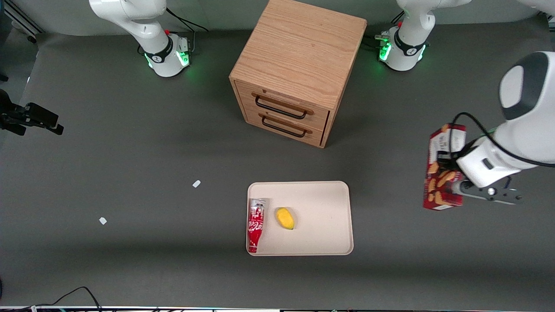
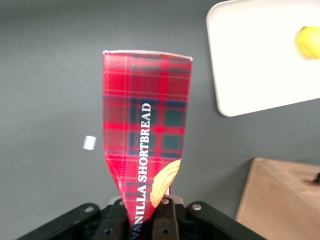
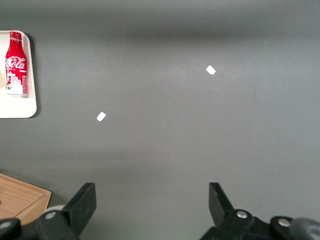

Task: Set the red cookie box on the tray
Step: 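Lift the box upright and carry it over the tray's rim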

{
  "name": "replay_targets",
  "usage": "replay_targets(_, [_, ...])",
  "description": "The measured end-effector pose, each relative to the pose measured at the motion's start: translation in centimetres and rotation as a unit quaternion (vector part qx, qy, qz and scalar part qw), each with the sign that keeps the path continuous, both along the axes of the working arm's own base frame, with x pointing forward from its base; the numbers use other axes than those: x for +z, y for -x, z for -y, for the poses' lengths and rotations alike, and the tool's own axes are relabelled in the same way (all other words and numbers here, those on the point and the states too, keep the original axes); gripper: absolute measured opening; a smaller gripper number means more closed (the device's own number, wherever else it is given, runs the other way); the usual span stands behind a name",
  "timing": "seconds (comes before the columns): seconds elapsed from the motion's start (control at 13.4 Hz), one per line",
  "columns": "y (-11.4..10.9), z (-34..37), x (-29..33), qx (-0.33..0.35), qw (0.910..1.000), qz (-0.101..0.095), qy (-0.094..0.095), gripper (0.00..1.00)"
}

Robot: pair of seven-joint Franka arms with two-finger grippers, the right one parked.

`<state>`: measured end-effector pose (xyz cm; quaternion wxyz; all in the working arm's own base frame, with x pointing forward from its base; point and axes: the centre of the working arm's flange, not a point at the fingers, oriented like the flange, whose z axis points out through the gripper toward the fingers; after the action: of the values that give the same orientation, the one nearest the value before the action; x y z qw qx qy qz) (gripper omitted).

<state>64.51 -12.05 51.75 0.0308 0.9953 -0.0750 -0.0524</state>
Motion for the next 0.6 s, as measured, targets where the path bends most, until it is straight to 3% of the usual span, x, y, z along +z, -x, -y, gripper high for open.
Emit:
replay_targets(0.15, [-1.1, 4.4, -2.8, 0.029, 0.9995, 0.003, 0.015, 0.13])
replay_targets(0.37, [-3.4, 8.8, -10.3, 0.035, 0.9993, 0.008, 0.011, 0.13])
replay_targets(0.6, [-4.9, 12.2, -17.6, 0.043, 0.9986, 0.019, 0.026, 0.13])
